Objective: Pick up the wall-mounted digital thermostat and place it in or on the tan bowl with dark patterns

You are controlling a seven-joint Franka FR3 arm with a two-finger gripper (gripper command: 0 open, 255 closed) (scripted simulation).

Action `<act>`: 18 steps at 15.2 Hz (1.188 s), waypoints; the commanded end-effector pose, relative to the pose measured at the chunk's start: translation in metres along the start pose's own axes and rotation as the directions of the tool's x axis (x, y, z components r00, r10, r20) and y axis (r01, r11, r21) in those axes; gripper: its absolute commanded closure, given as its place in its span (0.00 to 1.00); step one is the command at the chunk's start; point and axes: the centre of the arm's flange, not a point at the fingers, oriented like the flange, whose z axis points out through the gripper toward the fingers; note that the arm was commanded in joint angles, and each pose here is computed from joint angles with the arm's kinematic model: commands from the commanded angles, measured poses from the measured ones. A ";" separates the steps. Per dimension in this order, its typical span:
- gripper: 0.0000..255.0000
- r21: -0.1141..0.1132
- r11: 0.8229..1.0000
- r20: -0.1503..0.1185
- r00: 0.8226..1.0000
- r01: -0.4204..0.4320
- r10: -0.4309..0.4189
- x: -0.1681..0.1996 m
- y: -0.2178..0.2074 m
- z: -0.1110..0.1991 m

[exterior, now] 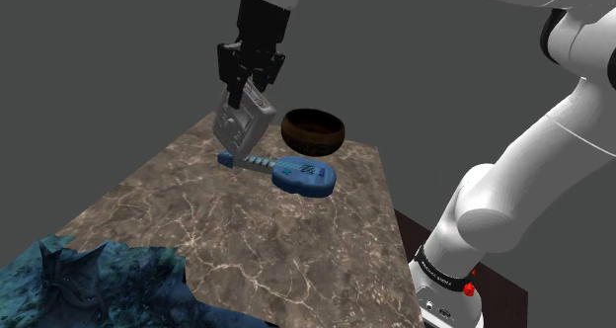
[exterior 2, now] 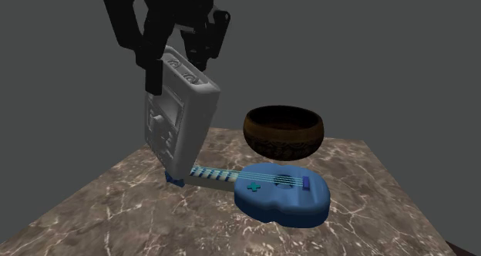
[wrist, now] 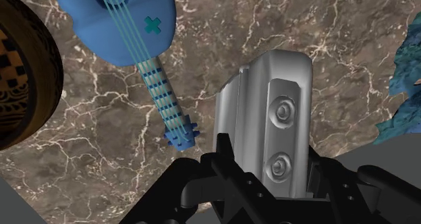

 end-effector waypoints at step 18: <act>1.00 0.000 1.000 0.000 1.000 0.000 0.000 0.010 0.056 -0.085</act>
